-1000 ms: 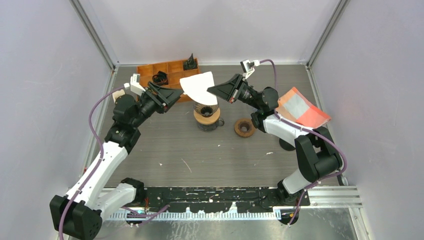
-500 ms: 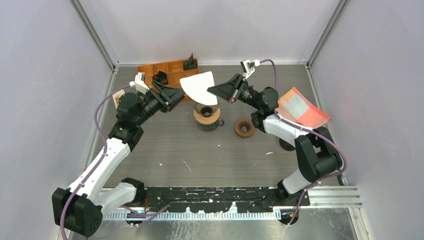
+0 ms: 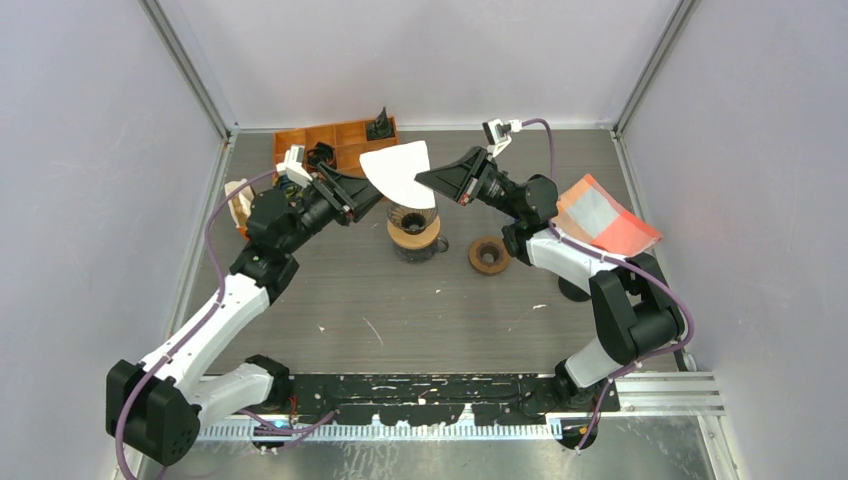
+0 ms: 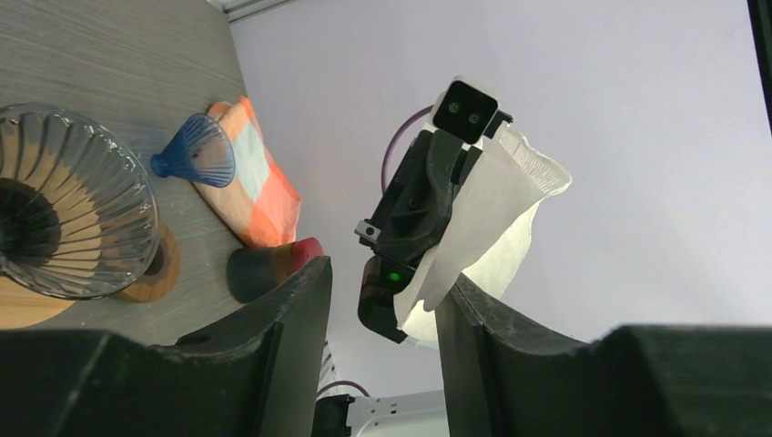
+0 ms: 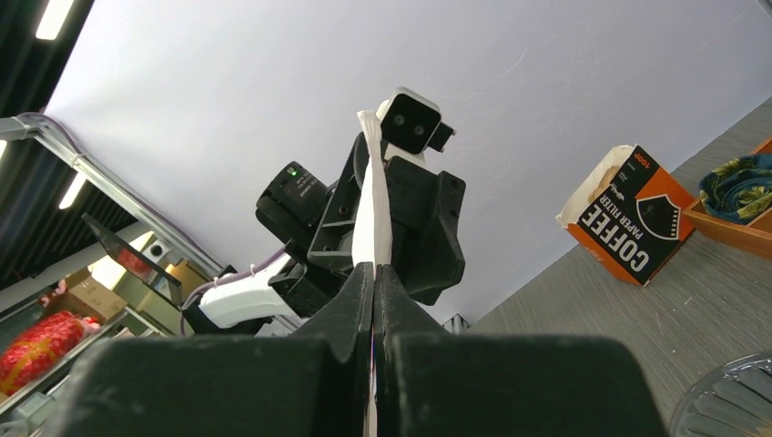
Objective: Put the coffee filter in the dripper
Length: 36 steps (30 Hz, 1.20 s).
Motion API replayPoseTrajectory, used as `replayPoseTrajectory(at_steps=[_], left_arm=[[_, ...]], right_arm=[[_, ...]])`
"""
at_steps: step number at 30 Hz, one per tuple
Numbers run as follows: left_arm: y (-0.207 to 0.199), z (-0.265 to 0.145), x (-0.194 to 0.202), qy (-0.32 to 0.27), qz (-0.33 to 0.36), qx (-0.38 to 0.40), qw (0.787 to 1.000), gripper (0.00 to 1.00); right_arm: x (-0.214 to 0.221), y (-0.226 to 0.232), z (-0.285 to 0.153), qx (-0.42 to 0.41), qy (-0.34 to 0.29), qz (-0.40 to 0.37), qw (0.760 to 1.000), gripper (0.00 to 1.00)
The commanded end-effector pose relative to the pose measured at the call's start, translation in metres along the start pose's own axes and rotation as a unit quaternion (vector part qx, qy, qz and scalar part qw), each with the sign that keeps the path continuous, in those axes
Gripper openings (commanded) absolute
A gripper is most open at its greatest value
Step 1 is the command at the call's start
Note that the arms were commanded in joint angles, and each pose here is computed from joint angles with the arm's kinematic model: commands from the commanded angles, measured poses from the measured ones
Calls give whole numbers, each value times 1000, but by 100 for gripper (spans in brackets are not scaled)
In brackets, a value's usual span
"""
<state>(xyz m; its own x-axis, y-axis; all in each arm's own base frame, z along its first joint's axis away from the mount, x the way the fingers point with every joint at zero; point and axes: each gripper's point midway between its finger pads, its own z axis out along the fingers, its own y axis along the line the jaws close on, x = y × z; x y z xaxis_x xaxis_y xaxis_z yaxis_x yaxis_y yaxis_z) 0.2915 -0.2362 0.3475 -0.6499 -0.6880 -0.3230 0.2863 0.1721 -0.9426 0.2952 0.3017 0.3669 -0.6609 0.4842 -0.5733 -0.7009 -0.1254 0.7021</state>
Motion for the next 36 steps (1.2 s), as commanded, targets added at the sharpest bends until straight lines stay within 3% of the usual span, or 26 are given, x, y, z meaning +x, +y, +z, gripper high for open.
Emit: replayPoseTrajectory(at_steps=[1, 14, 18, 21, 25, 29, 36], left_arm=[[-23, 3, -4, -25, 1, 51, 998, 45], [-20, 7, 7, -56, -3, 55, 997, 31], [-21, 6, 7, -67, 8, 54, 996, 14], [-19, 3, 6, -72, 15, 48, 996, 7], [-16, -3, 3, -81, 32, 31, 996, 0], [-14, -11, -1, -90, 58, 8, 994, 0], [-8, -22, -5, -72, 128, -71, 987, 0]], right_arm=[[-6, 13, 2, -23, -23, -18, 999, 1], [-2, 9, 2, -17, -43, -5, 999, 1], [1, 7, 2, -14, -42, -1, 999, 2], [2, 6, 0, -9, -41, -5, 999, 6], [3, 2, 0, 10, -36, -15, 999, 17], [3, -5, -2, 40, -32, -36, 998, 33], [2, -13, -11, 99, -18, -93, 991, 54]])
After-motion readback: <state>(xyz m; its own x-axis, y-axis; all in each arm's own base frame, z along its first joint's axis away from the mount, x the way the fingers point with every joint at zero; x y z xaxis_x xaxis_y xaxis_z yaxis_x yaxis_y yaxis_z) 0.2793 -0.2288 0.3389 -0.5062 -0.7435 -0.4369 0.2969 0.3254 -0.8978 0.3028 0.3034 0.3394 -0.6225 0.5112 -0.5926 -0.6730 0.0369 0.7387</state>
